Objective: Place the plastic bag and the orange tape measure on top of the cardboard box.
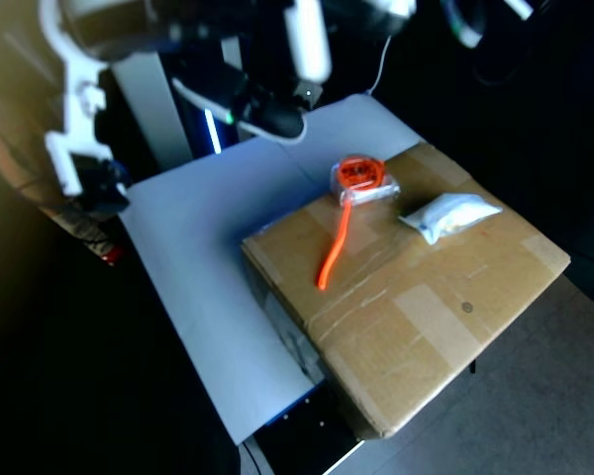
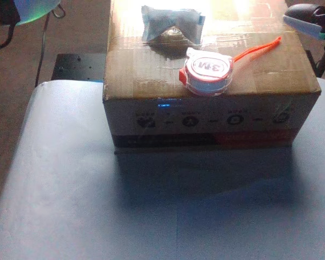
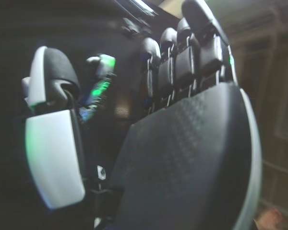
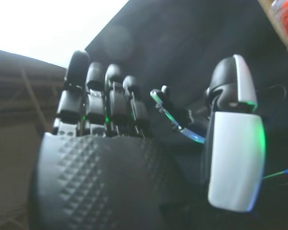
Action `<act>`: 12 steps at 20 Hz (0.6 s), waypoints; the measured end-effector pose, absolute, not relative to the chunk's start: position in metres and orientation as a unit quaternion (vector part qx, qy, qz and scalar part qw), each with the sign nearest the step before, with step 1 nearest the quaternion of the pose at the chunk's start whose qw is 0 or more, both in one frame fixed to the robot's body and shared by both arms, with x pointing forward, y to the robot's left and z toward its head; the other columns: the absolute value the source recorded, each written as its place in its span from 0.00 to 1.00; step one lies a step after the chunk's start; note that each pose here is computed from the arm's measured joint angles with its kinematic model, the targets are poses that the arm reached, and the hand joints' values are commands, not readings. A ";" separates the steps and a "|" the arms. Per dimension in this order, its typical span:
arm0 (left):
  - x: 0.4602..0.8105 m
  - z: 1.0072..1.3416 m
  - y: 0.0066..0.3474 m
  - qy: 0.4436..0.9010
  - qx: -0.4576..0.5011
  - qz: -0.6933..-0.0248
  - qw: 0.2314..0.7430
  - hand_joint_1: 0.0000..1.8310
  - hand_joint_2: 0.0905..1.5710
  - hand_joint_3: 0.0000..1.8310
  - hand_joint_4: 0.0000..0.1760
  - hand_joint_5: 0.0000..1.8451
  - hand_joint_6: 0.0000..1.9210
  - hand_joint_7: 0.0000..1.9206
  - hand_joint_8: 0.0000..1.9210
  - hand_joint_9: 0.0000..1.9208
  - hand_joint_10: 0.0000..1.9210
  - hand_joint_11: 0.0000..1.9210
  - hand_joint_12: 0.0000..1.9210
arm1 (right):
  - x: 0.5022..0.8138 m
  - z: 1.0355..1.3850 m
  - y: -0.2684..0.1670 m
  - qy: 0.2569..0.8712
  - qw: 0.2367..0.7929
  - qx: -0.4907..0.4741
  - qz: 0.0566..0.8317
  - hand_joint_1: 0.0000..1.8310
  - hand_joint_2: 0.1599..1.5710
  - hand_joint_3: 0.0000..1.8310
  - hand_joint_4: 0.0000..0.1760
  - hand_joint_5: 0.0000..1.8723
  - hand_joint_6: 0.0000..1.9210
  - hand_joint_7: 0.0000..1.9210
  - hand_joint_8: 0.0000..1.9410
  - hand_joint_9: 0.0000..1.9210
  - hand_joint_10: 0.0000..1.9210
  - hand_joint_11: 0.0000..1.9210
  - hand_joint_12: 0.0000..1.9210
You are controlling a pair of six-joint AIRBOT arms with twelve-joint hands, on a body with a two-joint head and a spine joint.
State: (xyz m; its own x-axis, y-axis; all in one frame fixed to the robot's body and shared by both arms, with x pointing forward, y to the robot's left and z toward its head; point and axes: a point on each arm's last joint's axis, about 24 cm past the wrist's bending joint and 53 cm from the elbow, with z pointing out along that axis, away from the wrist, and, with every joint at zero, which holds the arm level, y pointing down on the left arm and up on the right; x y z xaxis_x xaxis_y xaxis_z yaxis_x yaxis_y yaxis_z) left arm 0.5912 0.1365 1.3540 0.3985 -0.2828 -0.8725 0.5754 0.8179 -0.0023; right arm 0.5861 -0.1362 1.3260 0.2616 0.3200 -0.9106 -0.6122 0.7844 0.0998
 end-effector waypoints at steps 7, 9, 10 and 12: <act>0.591 1.336 0.130 0.506 0.159 -0.267 0.805 0.52 0.63 0.00 0.04 0.20 0.03 0.15 0.00 0.00 0.28 0.00 0.71 | 0.581 1.327 -0.133 0.530 0.780 -0.138 0.303 0.43 0.53 0.00 0.00 0.00 0.33 0.10 0.18 0.00 0.44 0.00 0.84; 0.590 1.334 0.128 0.508 0.160 -0.270 0.802 0.53 0.63 0.00 0.00 0.20 0.02 0.15 0.00 0.02 0.24 0.00 0.72 | 0.580 1.328 -0.133 0.529 0.781 -0.138 0.303 0.45 0.52 0.00 0.00 0.03 0.36 0.12 0.28 0.03 0.50 0.00 0.89; 0.588 1.335 0.128 0.505 0.158 -0.274 0.803 0.53 0.62 0.00 0.00 0.20 0.01 0.14 0.00 0.03 0.20 0.00 0.69 | 0.580 1.328 -0.133 0.529 0.781 -0.138 0.303 0.47 0.50 0.00 0.00 0.05 0.40 0.08 0.38 0.02 0.55 0.00 0.88; 0.586 1.329 0.130 0.511 0.155 -0.278 0.798 0.52 0.63 0.00 0.00 0.20 0.01 0.14 0.00 0.03 0.19 0.00 0.66 | 0.580 1.327 -0.133 0.529 0.781 -0.138 0.303 0.47 0.50 0.00 0.00 0.01 0.49 0.03 0.55 0.00 0.63 0.00 0.89</act>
State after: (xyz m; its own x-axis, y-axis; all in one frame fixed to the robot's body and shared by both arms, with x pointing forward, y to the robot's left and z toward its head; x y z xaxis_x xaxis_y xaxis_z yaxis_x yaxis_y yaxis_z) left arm 0.5858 0.1302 1.3286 0.3227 -0.2853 -0.9025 0.6024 0.7973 -0.0367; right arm 0.5805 -0.1334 1.3273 0.2569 0.3269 -0.9095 -0.6189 0.7784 0.1050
